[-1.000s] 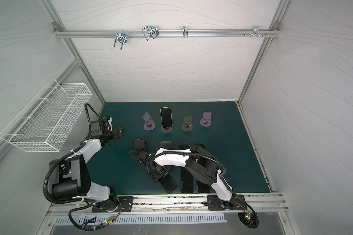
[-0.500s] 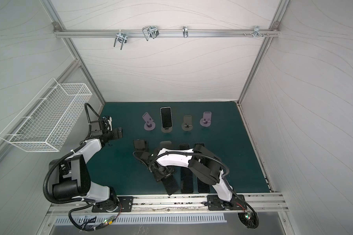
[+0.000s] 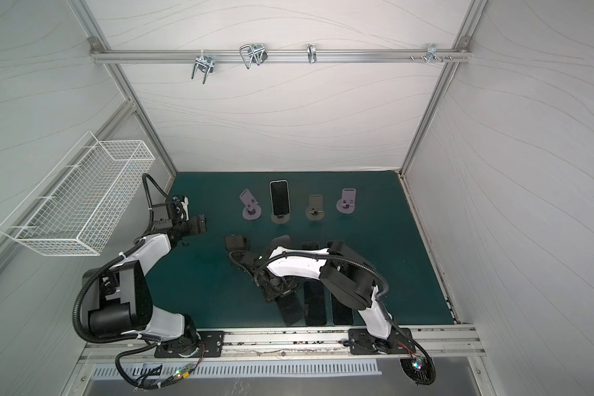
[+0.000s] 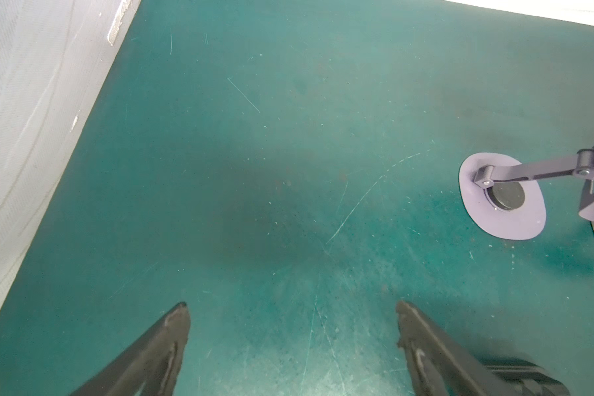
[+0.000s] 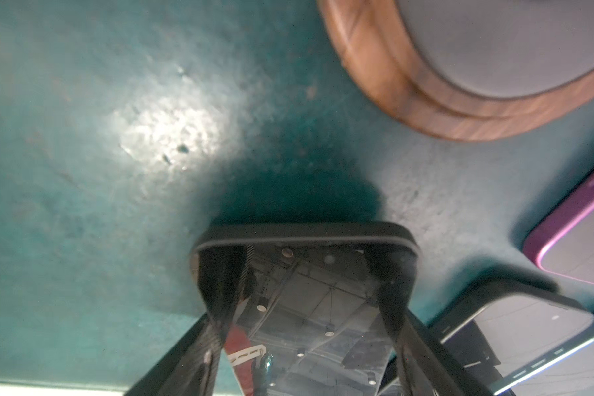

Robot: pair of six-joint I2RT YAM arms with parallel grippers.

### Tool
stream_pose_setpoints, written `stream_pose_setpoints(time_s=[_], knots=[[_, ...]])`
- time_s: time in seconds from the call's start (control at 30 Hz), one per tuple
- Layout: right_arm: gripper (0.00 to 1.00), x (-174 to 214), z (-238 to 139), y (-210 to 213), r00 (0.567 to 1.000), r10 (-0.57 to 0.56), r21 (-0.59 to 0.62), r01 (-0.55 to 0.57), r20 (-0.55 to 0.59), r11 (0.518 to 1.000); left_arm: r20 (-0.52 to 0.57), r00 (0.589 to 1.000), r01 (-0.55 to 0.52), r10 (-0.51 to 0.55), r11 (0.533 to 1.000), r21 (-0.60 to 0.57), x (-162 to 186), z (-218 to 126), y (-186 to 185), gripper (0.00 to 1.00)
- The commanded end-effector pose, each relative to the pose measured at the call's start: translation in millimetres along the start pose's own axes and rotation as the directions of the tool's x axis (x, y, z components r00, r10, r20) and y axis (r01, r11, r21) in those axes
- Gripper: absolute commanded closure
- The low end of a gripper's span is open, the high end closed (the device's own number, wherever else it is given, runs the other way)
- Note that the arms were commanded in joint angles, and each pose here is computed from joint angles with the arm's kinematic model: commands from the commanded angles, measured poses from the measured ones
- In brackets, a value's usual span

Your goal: Remove the phone from the phone stand

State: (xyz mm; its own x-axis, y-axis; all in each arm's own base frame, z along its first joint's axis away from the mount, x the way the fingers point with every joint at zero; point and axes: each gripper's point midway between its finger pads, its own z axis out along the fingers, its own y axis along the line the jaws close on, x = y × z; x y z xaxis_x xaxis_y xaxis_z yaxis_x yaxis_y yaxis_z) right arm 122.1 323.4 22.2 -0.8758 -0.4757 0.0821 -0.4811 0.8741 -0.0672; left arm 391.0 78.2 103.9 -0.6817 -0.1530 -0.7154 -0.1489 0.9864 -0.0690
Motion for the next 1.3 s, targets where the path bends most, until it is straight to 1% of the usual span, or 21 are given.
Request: stream_pose_setpoints(time_s=[0.0, 0.07, 0.2, 0.33, 0.5, 0.7, 0.8, 1.0, 1.1, 1.17, 1.27], knots=[[0.24, -2, -10, 8, 1.0, 0.008, -0.066, -0.008, -0.005, 0.998, 0.039, 0.999, -0.002, 0.002, 1.0, -0.006, -13, -3, 2, 0.05], [0.24, -3, -11, 15, 1.0, -0.012, -0.096, 0.012, 0.008, 0.995, 0.039, 0.999, -0.003, 0.003, 1.0, -0.006, -13, -3, 2, 0.05], [0.22, -5, -13, 21, 0.999, -0.042, -0.097, 0.044, 0.02, 0.994, 0.037, 0.999, -0.002, 0.002, 1.0, -0.005, -13, -3, 2, 0.05], [0.21, -5, -12, 20, 0.999, -0.049, -0.075, 0.05, 0.021, 0.996, 0.039, 0.999, -0.004, 0.004, 1.0, -0.005, -13, -3, 2, 0.05], [0.2, -6, -18, 21, 0.996, -0.071, -0.047, 0.074, 0.055, 0.996, 0.037, 0.999, -0.003, 0.003, 1.0, -0.004, -13, -3, 2, 0.05], [0.17, -13, -48, 24, 0.979, -0.111, -0.019, 0.116, 0.173, 0.993, 0.038, 0.999, -0.004, 0.004, 1.0, 0.001, -13, -3, 1, 0.05], [0.17, -18, -70, 20, 0.962, -0.112, -0.009, 0.118, 0.251, 0.993, 0.046, 0.999, -0.009, 0.009, 1.0, 0.006, -13, -5, 0, 0.05], [0.13, -21, -121, 8, 0.91, -0.079, -0.056, 0.111, 0.406, 0.992, 0.046, 0.999, -0.015, 0.015, 1.0, 0.014, -13, -5, -1, 0.05], [0.08, -24, -145, -10, 0.873, -0.026, -0.053, 0.059, 0.486, 0.997, 0.048, 0.999, -0.019, 0.018, 1.0, 0.02, -13, -6, -2, 0.05], [0.02, -28, -157, -22, 0.85, 0.02, -0.068, 0.018, 0.527, 0.998, 0.046, 0.999, -0.022, 0.021, 0.999, 0.027, -12, -5, -4, 0.05], [0.01, -41, -159, -37, 0.822, 0.105, -0.122, -0.044, 0.559, 0.992, 0.046, 0.999, -0.023, 0.022, 0.999, 0.03, -13, -5, -4, 0.05]])
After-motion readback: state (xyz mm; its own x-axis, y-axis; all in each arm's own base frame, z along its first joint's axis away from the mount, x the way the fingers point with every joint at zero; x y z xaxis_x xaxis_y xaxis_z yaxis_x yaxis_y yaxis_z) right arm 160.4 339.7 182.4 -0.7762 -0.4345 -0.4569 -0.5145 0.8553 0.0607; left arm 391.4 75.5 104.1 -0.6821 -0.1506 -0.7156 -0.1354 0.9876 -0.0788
